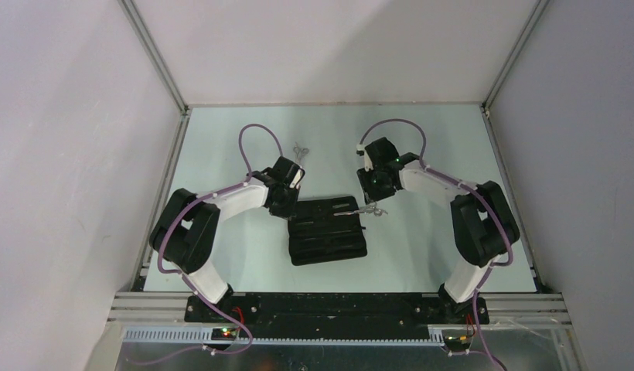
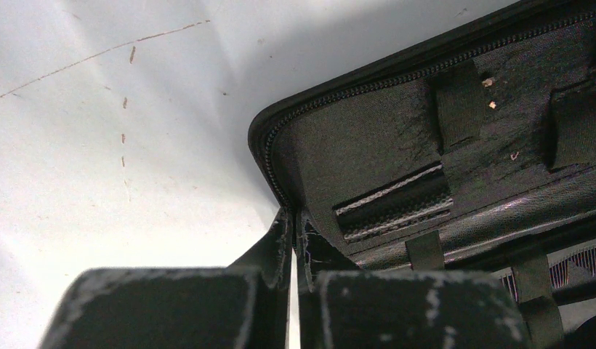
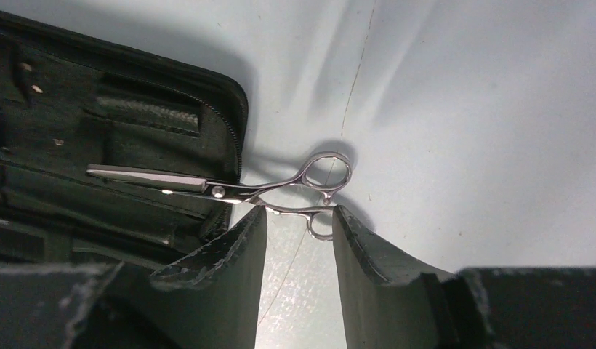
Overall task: Sort the hair-cutting tools
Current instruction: Place the scissors at the center of the board.
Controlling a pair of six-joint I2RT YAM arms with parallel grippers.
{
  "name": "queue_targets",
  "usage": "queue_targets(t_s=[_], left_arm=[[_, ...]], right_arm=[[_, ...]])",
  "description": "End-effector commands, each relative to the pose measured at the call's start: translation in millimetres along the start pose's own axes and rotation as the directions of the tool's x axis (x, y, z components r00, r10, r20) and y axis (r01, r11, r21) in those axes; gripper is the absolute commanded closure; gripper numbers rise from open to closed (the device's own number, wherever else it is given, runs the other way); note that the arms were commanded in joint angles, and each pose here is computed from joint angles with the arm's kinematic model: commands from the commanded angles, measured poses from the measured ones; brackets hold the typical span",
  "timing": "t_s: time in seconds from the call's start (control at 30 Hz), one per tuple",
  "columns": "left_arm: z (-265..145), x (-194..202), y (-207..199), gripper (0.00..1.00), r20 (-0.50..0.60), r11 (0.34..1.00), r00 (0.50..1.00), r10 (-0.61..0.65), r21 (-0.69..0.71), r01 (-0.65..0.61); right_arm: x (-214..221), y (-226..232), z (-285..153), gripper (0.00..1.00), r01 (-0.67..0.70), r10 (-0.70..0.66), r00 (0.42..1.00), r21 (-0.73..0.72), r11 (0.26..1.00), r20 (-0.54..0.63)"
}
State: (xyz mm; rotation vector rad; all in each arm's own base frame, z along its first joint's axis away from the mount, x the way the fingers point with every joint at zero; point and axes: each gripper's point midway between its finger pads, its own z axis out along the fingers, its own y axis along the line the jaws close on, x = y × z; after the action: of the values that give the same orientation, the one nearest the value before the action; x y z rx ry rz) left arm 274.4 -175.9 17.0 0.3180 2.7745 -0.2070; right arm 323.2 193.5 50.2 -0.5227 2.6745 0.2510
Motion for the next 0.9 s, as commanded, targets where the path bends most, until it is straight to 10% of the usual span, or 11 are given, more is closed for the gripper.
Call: queue_targets(t_s=[0.0,0.6,0.87], left_arm=[[9,1,-20,1.0,0.002,0.998,1.0,0.012,0.065,-0.012],[9,1,-20,1.0,0.001,0.998,1.0,0.006,0.064,-0.006],[8,2,-21,1.0,0.001,0.998,1.0,0.004,0.067,-0.004]], right_arm=[[-16,-2,-22,0.56,-0.056,0.053,0.996,0.031,0.998,0.077],[28,-30,-8,0.58,-0.355,0.359,0.933,0.216,0.91,0.021],[7,-8,-11,0.55,0.026,-0.028,0.999,0.042,0.999,0.041]])
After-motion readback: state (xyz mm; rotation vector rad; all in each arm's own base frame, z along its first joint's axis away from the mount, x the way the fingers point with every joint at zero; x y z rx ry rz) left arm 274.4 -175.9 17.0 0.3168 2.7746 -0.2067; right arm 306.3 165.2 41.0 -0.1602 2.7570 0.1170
